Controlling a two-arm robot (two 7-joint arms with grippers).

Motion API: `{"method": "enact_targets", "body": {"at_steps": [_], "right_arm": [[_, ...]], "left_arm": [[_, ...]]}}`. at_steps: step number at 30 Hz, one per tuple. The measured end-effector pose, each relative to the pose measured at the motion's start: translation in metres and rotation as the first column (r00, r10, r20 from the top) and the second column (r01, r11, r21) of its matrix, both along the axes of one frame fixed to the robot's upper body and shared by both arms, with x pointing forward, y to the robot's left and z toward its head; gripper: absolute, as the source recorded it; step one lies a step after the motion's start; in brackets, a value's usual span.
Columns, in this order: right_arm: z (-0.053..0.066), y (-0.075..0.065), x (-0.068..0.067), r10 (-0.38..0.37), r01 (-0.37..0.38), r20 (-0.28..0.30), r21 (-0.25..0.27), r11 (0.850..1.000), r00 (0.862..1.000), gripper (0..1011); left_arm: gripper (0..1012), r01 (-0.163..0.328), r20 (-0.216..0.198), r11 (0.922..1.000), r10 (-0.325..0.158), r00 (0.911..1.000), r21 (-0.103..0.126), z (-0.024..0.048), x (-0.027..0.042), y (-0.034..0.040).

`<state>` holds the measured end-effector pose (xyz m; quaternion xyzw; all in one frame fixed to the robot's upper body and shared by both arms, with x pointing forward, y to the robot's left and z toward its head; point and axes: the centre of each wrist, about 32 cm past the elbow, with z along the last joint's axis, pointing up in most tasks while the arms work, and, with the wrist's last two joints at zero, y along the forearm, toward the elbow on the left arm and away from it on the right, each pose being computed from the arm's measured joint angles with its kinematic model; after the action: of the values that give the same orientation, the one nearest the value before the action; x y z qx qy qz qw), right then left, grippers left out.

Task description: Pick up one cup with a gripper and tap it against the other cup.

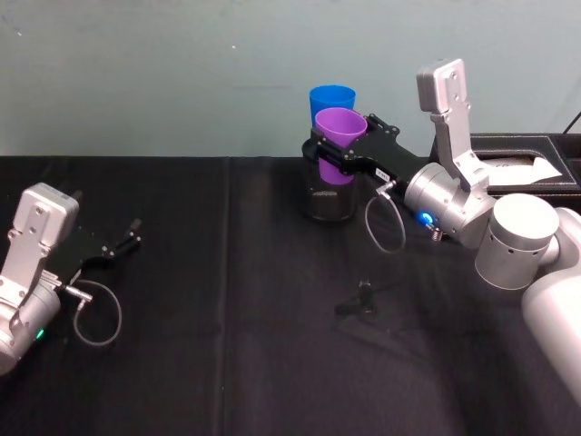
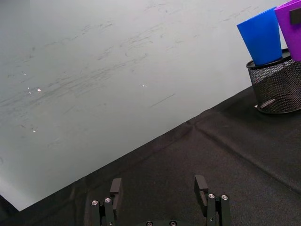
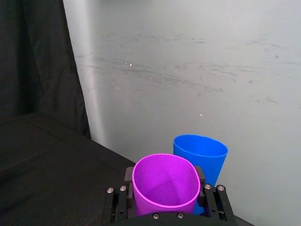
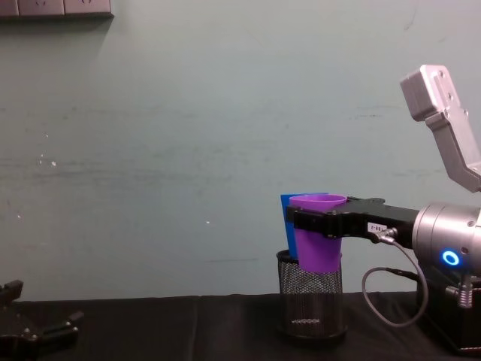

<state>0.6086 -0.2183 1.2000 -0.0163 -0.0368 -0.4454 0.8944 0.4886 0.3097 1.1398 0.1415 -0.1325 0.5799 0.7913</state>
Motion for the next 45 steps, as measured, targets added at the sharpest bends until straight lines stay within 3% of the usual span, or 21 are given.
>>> {"method": "enact_targets", "body": {"at_steps": [9, 16, 29, 32, 39, 45], "right_arm": [[0.000, 0.000, 0.000, 0.000, 0.000, 0.001, 0.000, 1.000, 1.000, 733], [-0.004, 0.001, -0.013, 0.005, -0.005, 0.018, 0.007, 1.000, 1.000, 733], [-0.018, -0.002, -0.062, 0.035, -0.037, 0.047, 0.050, 0.998, 0.998, 733], [-0.022, -0.004, -0.079, 0.045, -0.048, 0.061, 0.044, 0.998, 0.997, 733], [-0.032, -0.006, -0.103, 0.065, -0.066, 0.075, 0.008, 0.998, 0.995, 733], [-0.049, -0.010, -0.126, 0.070, -0.069, 0.071, -0.020, 0.997, 0.995, 733]], "left_arm": [[1000, 0.000, 0.000, 1.0000, 0.000, 1.0000, 0.000, 0.0000, 0.0000, 0.0000], [1000, 0.000, 0.000, 1.0000, 0.000, 1.0000, 0.000, 0.0000, 0.0000, 0.0000], [1000, 0.000, 0.000, 1.0000, 0.000, 1.0000, 0.000, 0.0000, 0.0000, 0.0000], [1000, 0.000, 0.000, 1.0000, 0.000, 1.0000, 0.000, 0.0000, 0.0000, 0.0000], [1000, 0.000, 0.000, 1.0000, 0.000, 1.0000, 0.000, 0.0000, 0.0000, 0.0000], [1000, 0.000, 0.000, 1.0000, 0.000, 1.0000, 0.000, 0.0000, 0.0000, 0.0000]]}}
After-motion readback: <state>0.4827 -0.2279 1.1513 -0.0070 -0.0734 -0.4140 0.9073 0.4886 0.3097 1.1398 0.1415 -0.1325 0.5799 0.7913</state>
